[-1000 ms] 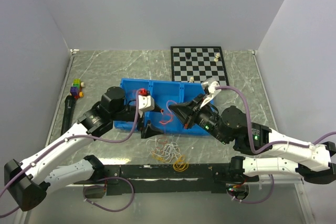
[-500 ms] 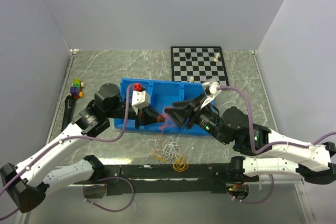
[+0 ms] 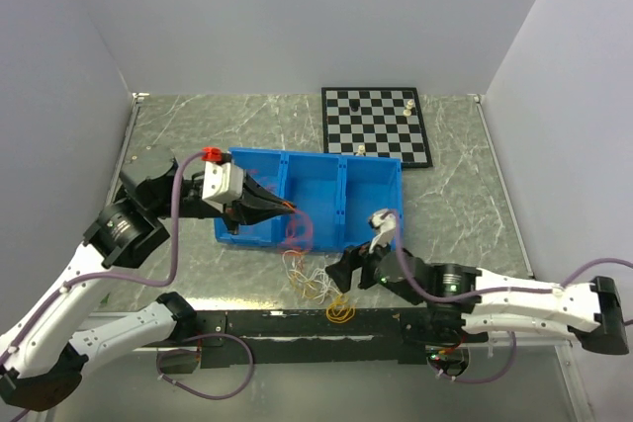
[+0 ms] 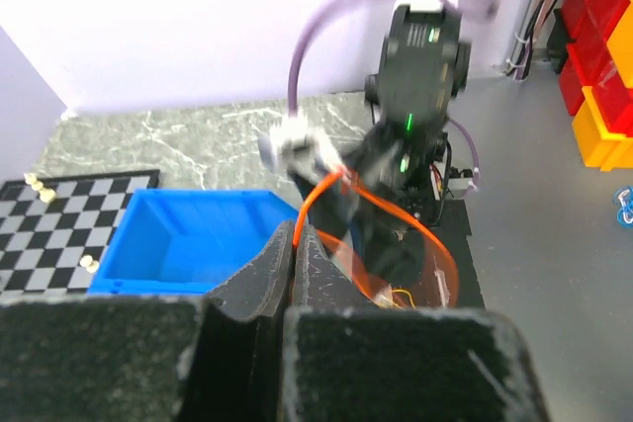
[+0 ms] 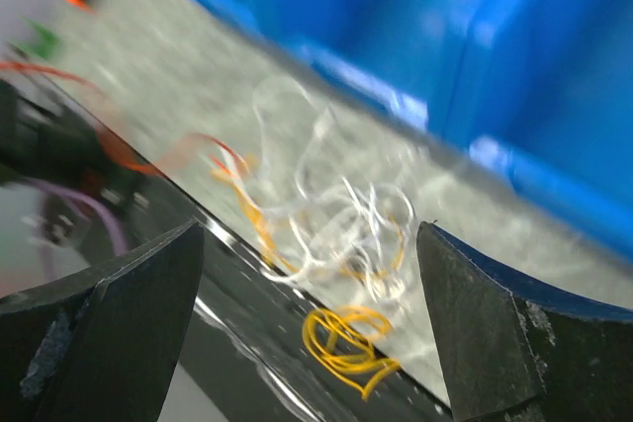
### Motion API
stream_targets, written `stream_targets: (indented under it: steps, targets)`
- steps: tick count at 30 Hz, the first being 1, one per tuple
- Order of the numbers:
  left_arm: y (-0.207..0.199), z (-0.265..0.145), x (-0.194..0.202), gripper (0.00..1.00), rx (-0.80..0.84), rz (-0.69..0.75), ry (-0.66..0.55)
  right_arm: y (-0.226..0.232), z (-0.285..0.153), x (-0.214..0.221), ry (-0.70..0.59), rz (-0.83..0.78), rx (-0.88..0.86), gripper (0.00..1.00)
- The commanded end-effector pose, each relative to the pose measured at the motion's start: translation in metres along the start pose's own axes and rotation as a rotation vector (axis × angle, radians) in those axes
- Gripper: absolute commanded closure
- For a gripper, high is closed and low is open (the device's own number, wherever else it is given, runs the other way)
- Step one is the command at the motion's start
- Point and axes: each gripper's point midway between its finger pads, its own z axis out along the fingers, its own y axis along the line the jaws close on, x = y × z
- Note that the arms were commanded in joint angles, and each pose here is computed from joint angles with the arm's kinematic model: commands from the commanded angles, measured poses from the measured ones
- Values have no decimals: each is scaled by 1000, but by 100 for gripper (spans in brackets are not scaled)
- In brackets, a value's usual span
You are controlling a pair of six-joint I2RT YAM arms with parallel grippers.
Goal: Untangle the cables
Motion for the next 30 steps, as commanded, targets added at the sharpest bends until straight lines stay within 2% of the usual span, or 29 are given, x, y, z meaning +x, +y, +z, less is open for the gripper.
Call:
stream_targets:
  steps: [1,7,10,13,17,20,22,28,30]
  targets:
    - [-7,-6,-19,99,17,27,-28,22,16,13,48,58,-29,5]
    - [-12,-10,-30,99,24,22,-50,37,45,29,99,8,-35,8]
    - [-10,-13,-38,99,2,48,-59,40,58,48,140,6,-49,15]
    - [1,-18,-56,99,-63,118,-83,35,65,67,188,7,-28,33]
    - [23,-30,-101,99,-212,247,-151,28,70,88,237,12,-6,56]
    - [42,-45,-136,99,-351,333,-199,23,68,103,267,16,5,59]
    - [50,-56,-161,99,-433,370,-243,20,66,111,281,23,15,65]
    - [62,-91,-220,99,-627,479,-387,2,57,135,327,29,76,98]
    - [68,-102,-234,99,-694,505,-423,-6,53,141,342,25,98,100]
